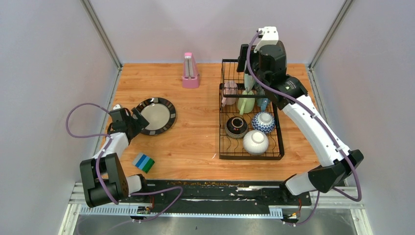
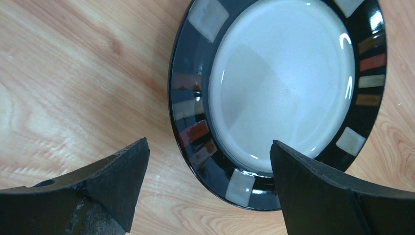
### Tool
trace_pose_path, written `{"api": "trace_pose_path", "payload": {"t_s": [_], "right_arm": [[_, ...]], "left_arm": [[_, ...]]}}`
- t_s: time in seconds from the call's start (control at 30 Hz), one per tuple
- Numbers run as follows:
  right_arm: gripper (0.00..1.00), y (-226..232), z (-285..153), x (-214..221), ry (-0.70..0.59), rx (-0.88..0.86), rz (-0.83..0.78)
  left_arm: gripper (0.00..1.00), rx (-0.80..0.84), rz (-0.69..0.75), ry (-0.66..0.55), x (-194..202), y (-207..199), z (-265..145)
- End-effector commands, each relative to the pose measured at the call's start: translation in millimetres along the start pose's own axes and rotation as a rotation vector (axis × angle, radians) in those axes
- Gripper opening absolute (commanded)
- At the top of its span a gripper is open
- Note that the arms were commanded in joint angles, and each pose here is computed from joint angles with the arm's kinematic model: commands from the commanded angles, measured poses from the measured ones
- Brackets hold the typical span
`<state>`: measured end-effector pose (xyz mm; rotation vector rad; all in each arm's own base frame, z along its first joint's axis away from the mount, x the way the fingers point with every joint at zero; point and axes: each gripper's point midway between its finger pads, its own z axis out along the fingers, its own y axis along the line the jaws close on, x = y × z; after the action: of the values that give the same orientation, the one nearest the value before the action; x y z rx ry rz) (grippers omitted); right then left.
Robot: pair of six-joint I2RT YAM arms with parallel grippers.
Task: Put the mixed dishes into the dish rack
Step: Insert the plate into the dish rack.
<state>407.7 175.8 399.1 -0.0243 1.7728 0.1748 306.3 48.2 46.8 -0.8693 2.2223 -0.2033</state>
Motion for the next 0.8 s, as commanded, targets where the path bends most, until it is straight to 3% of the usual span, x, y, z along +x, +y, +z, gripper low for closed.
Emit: {"api": "trace_pose_path", "payload": {"t_s": [0.0, 0.23, 0.33, 0.5, 0.77], "right_arm": [[0.71, 23.2, -26.9, -41.4, -0.119, -0.169, 0.070], [0.74, 50.4, -53.9, -56.4, -0.156, -0.361, 0.103], [0.81, 107.0, -99.7, -64.9, -0.211, -0.723, 0.047], [0.88, 175.8, -139.8, -49.7, -0.233, -1.006, -0.062], [0.92, 253.2, -136.3, -10.4, -0.117, -1.143, -0.146]], "left_arm": [[1.00, -0.007, 0.022, -0.105, -26.9, -2.6, -12.9], [1.00, -0.024, 0.017, -0.158, -33.8, 0.5, -23.5], [1.00, -0.052, -0.003, -0.196, -38.0, 6.2, -29.2], [1.00, -0.089, -0.015, -0.228, -39.5, 14.4, -34.6], [1.00, -0.129, -0.026, -0.227, -37.9, 21.7, -36.6]]}}
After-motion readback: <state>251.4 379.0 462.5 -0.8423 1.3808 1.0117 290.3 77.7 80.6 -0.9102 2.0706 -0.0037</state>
